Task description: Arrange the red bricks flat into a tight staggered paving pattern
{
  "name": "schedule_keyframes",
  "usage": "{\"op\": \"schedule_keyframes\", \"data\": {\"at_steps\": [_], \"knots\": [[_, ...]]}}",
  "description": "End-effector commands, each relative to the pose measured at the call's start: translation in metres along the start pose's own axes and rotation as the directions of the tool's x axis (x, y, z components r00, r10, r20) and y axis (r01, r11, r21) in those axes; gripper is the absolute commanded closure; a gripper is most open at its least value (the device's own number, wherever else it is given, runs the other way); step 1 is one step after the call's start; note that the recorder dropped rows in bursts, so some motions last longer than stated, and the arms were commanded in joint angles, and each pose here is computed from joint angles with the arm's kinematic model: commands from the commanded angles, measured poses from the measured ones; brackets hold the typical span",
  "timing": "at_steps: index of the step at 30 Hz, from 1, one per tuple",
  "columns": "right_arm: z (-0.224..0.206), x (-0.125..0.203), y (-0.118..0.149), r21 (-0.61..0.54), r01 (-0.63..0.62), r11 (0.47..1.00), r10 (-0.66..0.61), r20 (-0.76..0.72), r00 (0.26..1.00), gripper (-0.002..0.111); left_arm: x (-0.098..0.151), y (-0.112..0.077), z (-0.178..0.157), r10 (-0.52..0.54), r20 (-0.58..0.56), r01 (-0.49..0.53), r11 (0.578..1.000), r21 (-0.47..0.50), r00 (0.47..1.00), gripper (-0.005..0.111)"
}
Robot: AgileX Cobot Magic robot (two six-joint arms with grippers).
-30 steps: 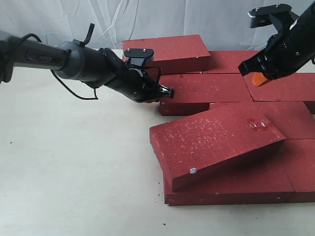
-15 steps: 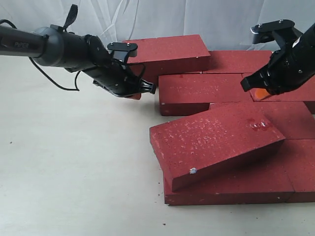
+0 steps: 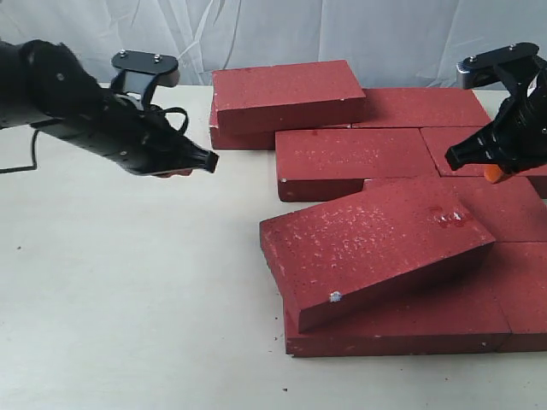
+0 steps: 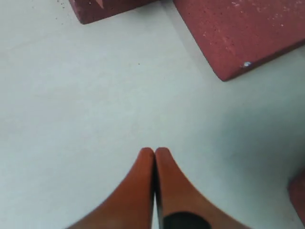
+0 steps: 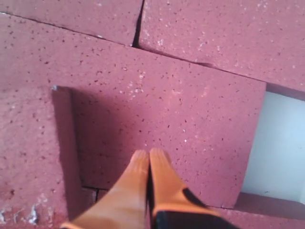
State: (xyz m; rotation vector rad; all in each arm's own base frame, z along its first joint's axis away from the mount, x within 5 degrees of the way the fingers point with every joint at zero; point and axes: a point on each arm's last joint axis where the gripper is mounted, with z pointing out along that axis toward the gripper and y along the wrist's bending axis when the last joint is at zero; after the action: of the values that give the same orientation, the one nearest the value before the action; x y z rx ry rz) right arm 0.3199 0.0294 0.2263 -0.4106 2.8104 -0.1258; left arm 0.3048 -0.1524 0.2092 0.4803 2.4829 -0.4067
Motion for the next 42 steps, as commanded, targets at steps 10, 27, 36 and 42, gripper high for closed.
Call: {"op": "schedule_keyframes", "data": {"at_steps": [10,27,36,42], "knots": [[-0.003,0.009,-0.002,0.009,-0.007,1.000,0.008,-0.078,0.997,0.109,0.053,-0.021,-0.068,0.008,-0.135,0.008,0.993,0.116,0.991,0.107],[-0.004,0.012,0.014,-0.066,0.013,0.998,-0.021,-0.124,0.992,0.109,0.073,-0.082,-0.025,0.193,-0.181,-0.152,0.963,0.222,0.964,0.107],[-0.004,0.008,0.022,-0.050,0.064,0.997,-0.069,-0.093,0.993,0.109,0.077,-0.092,-0.010,0.185,-0.177,-0.143,0.964,0.226,0.967,0.107],[-0.004,0.006,0.022,-0.049,0.086,0.995,-0.090,-0.075,0.993,0.109,0.074,-0.093,-0.009,0.164,-0.157,-0.127,0.966,0.224,0.974,0.107]]}}
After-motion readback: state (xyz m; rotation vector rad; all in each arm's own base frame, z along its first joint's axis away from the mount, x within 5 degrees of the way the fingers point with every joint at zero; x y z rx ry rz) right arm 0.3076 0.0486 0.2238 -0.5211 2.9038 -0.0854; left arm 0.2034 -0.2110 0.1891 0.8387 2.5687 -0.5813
